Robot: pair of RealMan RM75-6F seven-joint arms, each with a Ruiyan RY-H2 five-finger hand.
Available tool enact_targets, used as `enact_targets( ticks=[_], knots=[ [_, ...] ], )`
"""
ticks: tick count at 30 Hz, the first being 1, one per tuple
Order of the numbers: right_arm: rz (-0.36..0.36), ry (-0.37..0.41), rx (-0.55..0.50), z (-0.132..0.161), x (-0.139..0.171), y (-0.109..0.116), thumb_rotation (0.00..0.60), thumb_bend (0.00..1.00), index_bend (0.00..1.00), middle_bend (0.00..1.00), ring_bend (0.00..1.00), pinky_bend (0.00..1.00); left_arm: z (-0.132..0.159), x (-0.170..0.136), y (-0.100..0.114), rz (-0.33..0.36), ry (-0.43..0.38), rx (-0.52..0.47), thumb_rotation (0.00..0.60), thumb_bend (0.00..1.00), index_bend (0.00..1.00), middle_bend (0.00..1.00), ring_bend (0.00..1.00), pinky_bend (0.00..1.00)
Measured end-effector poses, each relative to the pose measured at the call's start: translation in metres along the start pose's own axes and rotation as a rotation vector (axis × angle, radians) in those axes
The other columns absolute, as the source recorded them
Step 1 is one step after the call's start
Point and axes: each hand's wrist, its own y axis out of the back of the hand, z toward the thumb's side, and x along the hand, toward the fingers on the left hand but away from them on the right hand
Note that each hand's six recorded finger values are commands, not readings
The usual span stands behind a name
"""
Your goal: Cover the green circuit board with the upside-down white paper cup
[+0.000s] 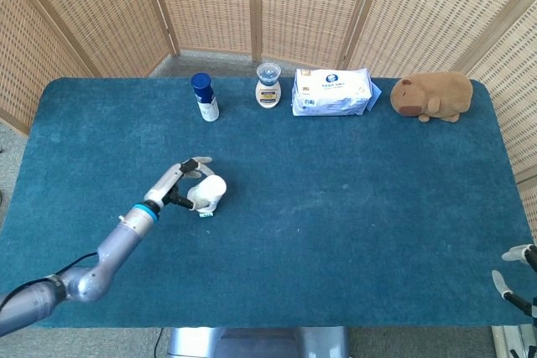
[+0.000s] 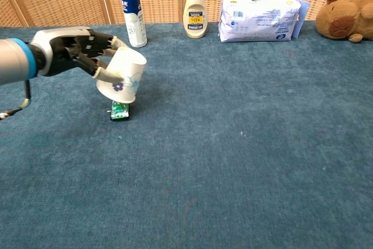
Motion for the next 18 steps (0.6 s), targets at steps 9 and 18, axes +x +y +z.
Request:
enact_targets(
  ticks=[9, 18],
  knots=[
    [-0.001, -0.009, 0.000, -0.002, 0.001, 0.001, 0.600, 0.31, 0.48, 0.44, 0.48, 0.37, 0.006, 0.019, -0.020, -0.013, -0.037, -0.013, 0.599, 0.23, 0.50, 0.15, 0.00, 0.19],
    [-0.001, -0.015, -0.042, -0.001, 0.001, 0.002, 0.600, 0.31, 0.48, 0.45, 0.48, 0.38, -0.004, 0.016, -0.024, -0.037, -0.026, 0.023, 0.597, 0.23, 0.50, 0.15, 0.00, 0.19]
  ],
)
